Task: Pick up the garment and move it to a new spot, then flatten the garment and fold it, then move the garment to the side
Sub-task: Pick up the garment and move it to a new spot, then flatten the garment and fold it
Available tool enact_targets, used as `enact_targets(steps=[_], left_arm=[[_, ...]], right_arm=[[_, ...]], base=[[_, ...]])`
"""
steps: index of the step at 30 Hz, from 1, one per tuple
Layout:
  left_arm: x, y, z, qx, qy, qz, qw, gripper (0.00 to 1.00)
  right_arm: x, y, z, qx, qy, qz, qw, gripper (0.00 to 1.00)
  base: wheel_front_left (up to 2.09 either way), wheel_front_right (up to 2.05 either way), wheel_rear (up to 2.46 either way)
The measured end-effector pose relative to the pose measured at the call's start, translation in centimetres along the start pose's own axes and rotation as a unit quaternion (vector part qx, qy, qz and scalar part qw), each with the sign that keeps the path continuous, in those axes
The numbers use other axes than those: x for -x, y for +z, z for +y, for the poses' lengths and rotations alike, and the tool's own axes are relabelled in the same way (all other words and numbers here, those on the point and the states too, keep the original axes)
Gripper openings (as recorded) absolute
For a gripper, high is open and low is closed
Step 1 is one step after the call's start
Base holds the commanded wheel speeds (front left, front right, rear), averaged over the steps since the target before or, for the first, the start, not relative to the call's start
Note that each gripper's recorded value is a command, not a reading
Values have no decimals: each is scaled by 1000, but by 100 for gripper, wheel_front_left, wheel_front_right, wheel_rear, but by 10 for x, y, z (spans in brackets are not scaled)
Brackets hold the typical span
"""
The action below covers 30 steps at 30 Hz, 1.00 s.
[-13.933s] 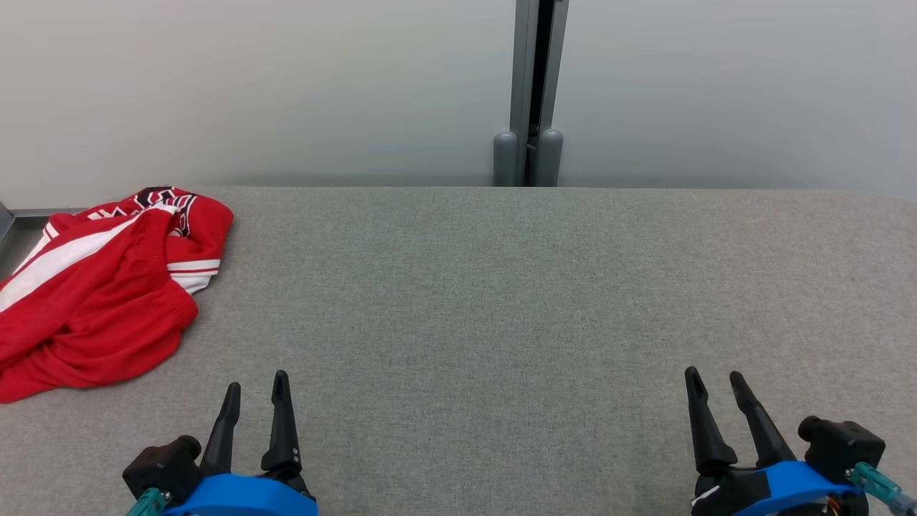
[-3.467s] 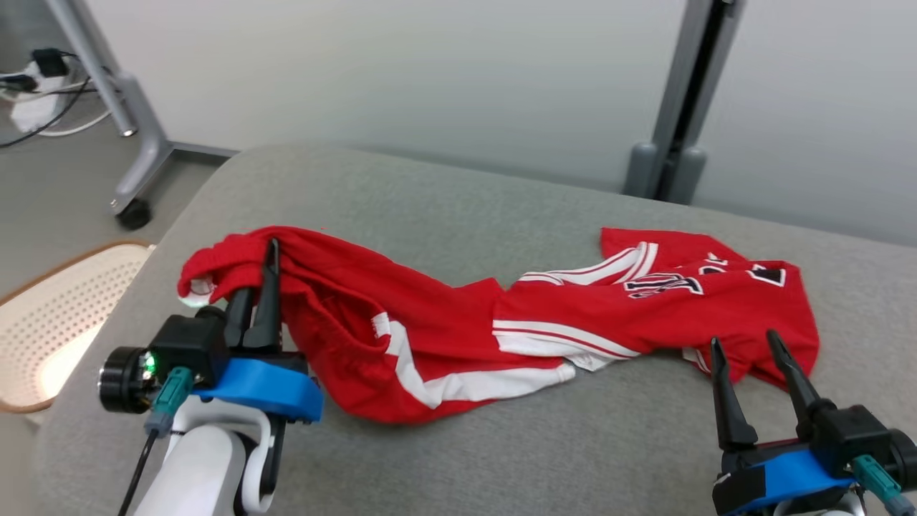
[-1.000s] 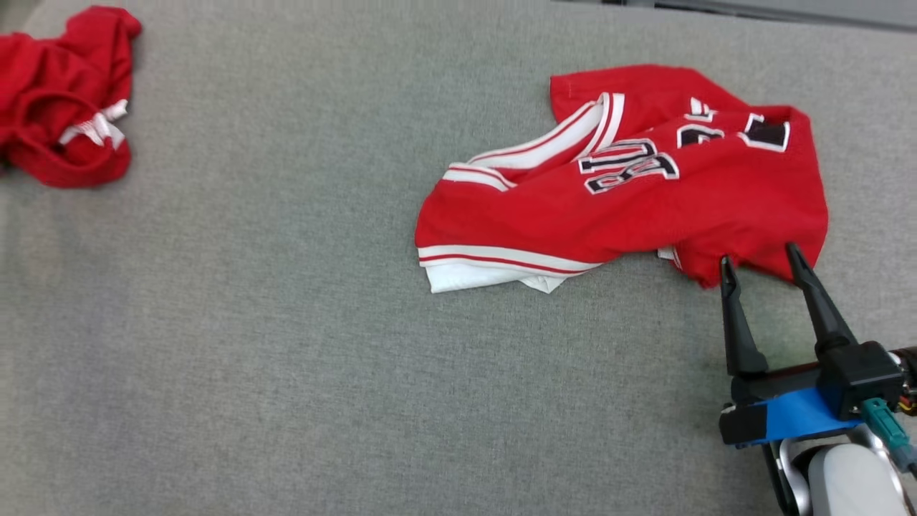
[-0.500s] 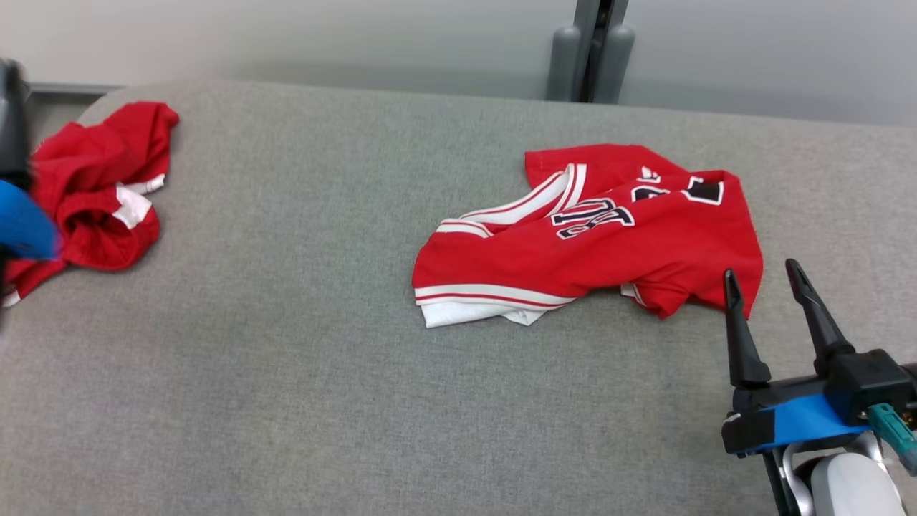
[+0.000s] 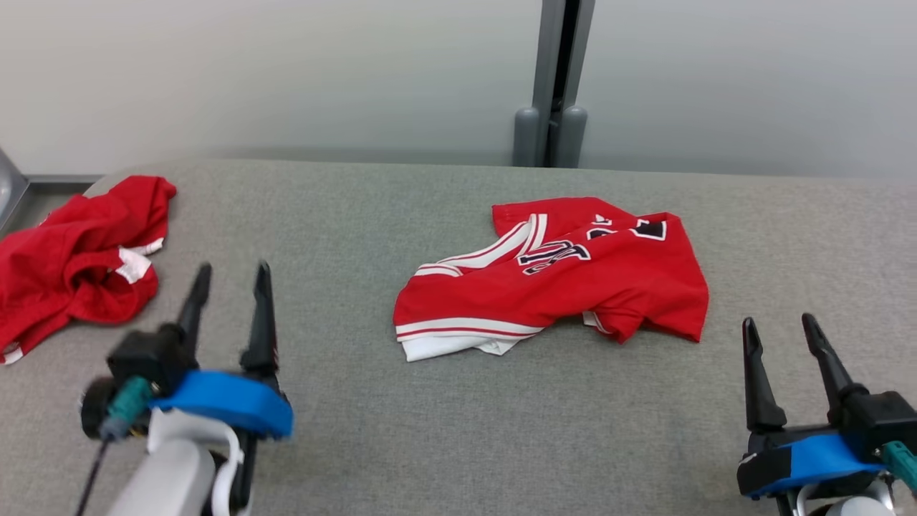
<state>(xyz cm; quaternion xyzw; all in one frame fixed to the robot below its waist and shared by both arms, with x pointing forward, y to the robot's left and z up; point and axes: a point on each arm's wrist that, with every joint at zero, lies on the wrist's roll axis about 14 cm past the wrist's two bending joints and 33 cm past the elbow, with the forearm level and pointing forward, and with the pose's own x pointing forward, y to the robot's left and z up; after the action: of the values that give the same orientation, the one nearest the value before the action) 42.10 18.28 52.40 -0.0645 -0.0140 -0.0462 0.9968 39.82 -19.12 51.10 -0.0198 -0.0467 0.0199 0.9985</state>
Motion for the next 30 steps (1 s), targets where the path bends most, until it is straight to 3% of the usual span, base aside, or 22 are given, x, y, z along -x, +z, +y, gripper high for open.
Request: enact_targets(steps=[11, 30], left_arm=[[56, -69, -16, 28, 12, 78, 996, 100], [63, -89, -34, 34, -11, 101, 994, 100]], right_arm=[[31, -21, -1, -22, -6, 37, 999, 100], [41, -44, 16, -38, 14, 75, 996, 100]], base=[[0, 0, 0], [0, 0, 0]])
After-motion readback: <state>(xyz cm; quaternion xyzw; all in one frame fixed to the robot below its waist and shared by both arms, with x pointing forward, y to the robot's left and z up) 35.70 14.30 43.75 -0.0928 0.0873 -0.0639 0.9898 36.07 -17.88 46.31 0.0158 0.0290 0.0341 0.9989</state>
